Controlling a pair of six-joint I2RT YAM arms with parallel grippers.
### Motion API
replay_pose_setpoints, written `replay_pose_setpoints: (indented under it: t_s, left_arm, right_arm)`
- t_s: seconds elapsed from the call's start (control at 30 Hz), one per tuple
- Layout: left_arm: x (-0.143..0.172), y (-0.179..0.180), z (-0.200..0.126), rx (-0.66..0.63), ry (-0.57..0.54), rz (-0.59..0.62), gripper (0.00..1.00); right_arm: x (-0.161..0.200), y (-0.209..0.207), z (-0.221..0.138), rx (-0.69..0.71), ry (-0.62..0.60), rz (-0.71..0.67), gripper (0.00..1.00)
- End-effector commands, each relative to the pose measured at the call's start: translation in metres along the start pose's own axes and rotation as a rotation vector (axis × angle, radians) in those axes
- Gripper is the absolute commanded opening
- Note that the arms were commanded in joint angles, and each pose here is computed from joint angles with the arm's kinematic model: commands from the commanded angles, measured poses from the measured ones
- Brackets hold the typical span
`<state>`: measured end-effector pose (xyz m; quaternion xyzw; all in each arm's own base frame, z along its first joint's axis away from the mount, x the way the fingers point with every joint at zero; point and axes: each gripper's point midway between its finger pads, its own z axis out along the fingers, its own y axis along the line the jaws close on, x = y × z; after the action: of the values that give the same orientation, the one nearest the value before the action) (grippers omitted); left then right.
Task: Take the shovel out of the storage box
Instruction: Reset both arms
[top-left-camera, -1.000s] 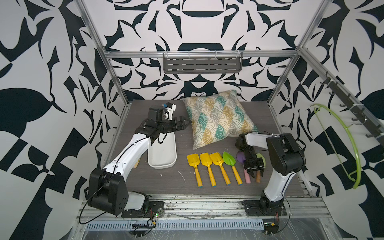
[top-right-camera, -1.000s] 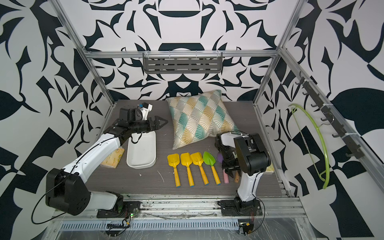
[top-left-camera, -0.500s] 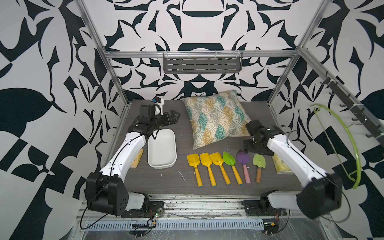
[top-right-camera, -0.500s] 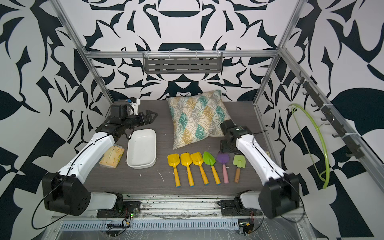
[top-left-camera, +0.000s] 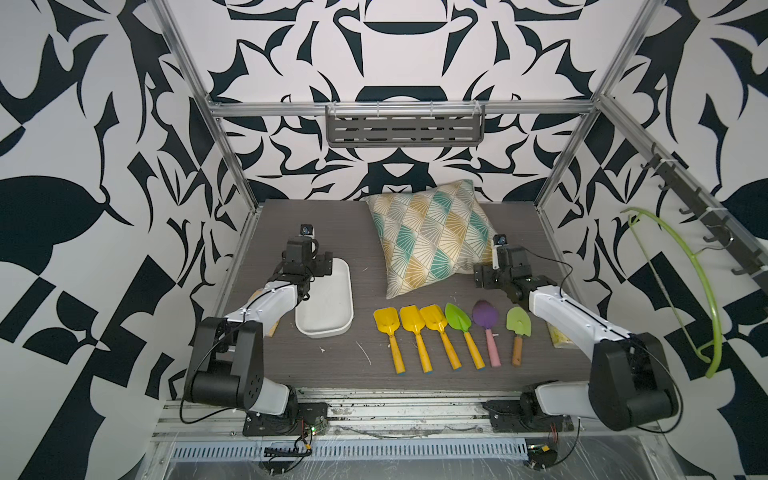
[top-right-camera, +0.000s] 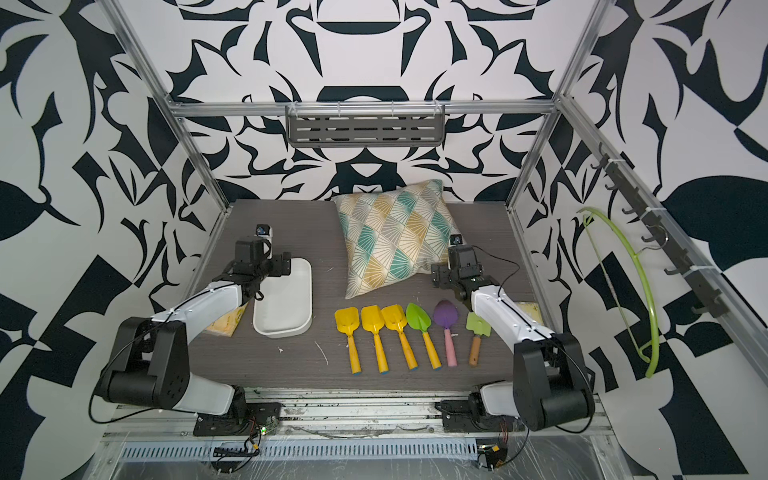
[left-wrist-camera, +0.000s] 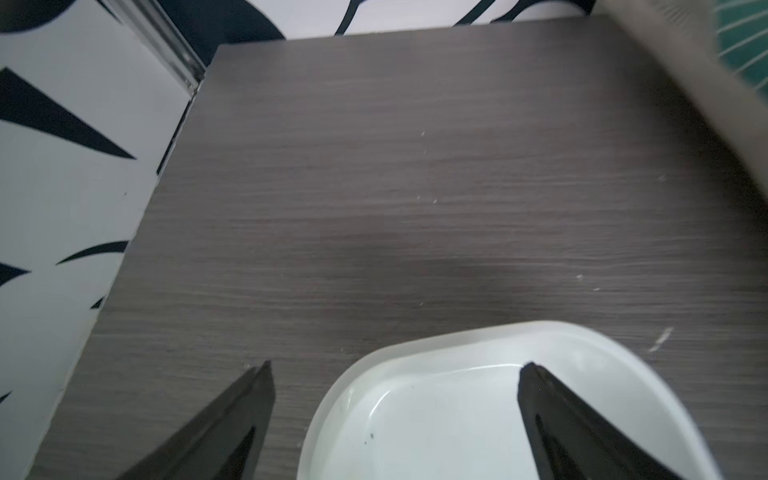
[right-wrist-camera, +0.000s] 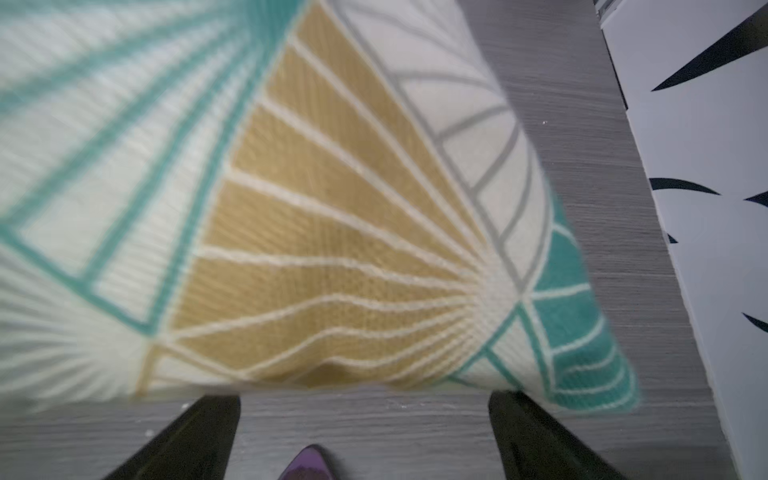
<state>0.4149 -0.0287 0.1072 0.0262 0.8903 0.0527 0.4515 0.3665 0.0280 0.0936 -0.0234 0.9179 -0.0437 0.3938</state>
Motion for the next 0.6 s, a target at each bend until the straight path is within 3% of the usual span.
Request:
replay_pose_setpoints:
  t_s: [0.0,0.13,0.2,0.3,0.4,0.47,0.57]
  left_arm:
    - [-0.029,0.022,-0.004,-0.084,-0.167,-0.009,0.99]
    - [-0.032,0.032,-0.007,-0.077,-0.209,-0.048,0.99]
    - [-0.029,0.025,-0.010,-0.029,-0.208,-0.024,1.00]
    - [-0.021,0.032,-0.021,-0.057,-0.217,-0.049,0.99]
    - [-0.009,0.023,-0.029,-0.001,-0.209,-0.082,0.99]
    - [0.002,0.029,-0.022,-0.035,-0.233,-0.129,0.99]
    - [0.016,0.020,0.002,-0.008,-0.205,-0.104,0.99]
  right_arm:
    - [-0.060,-0.001,-0.003,0.007,-0.285,-0.068,1.00]
    - [-0.050,-0.023,0.002,0.072,-0.318,-0.030,1.00]
    - [-0.049,-0.019,0.002,0.001,-0.320,-0.003,1.00]
    - [-0.031,-0.012,0.007,-0.053,-0.221,0.013,0.96]
    - [-0.008,-0.013,0.015,-0.040,-0.257,0.045,0.96]
    - [-0.016,-0.013,0.015,-0.039,-0.308,0.022,0.95]
    - [-0.009,-0.011,0.027,-0.043,-0.287,0.018,0.96]
